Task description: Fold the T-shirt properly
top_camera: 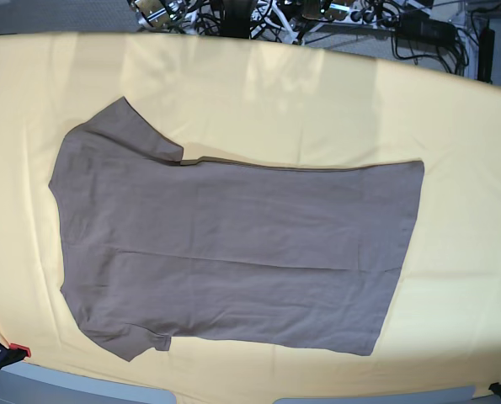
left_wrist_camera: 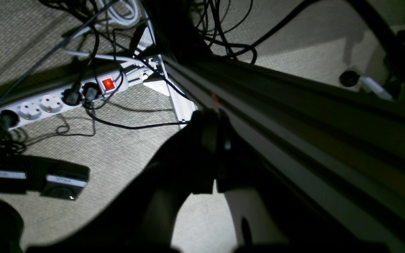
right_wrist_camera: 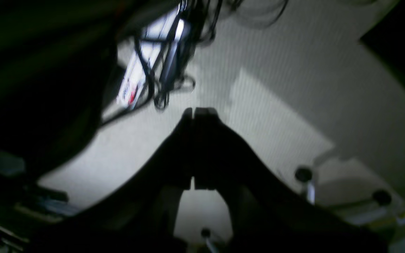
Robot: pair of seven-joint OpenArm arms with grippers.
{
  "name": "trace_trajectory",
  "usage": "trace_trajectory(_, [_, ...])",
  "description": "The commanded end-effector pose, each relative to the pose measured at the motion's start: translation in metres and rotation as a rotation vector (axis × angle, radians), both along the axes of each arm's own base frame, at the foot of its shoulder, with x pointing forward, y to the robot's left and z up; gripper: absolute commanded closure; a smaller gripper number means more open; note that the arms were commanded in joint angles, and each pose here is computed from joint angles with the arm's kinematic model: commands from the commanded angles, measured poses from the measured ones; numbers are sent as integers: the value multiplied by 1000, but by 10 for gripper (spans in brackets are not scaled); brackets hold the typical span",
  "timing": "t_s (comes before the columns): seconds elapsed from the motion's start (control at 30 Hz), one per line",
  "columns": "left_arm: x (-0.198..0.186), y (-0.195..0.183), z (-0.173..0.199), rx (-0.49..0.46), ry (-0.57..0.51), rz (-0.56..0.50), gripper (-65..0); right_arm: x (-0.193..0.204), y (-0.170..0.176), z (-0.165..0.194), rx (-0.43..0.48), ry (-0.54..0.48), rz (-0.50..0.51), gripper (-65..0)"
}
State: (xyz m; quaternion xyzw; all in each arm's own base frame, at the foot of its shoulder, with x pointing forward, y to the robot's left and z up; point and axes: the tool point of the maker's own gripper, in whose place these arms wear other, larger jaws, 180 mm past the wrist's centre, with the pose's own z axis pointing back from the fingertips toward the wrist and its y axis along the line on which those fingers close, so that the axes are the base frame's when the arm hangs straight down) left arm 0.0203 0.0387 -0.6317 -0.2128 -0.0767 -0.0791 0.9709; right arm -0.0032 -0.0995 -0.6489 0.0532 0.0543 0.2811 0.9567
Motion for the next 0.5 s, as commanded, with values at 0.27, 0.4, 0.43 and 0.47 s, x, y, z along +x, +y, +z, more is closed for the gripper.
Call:
trace_trajectory(0.27, [-70,-28,36,-103,85,-96,0,-72,7,30,55,46,27,0])
trace_trajectory(0.4, [-88,-19,61,-115,67,-134,0,-97,8,59,82,27,48,0])
trace_trajectory(0.43, [-93,-14,68,-109,62,-141,0,-101,8,67,94,15,54,0])
trace_trajectory(0.47, [-96,-9,74,-100,50,-144,0,-106,8,77,106,4,61,0])
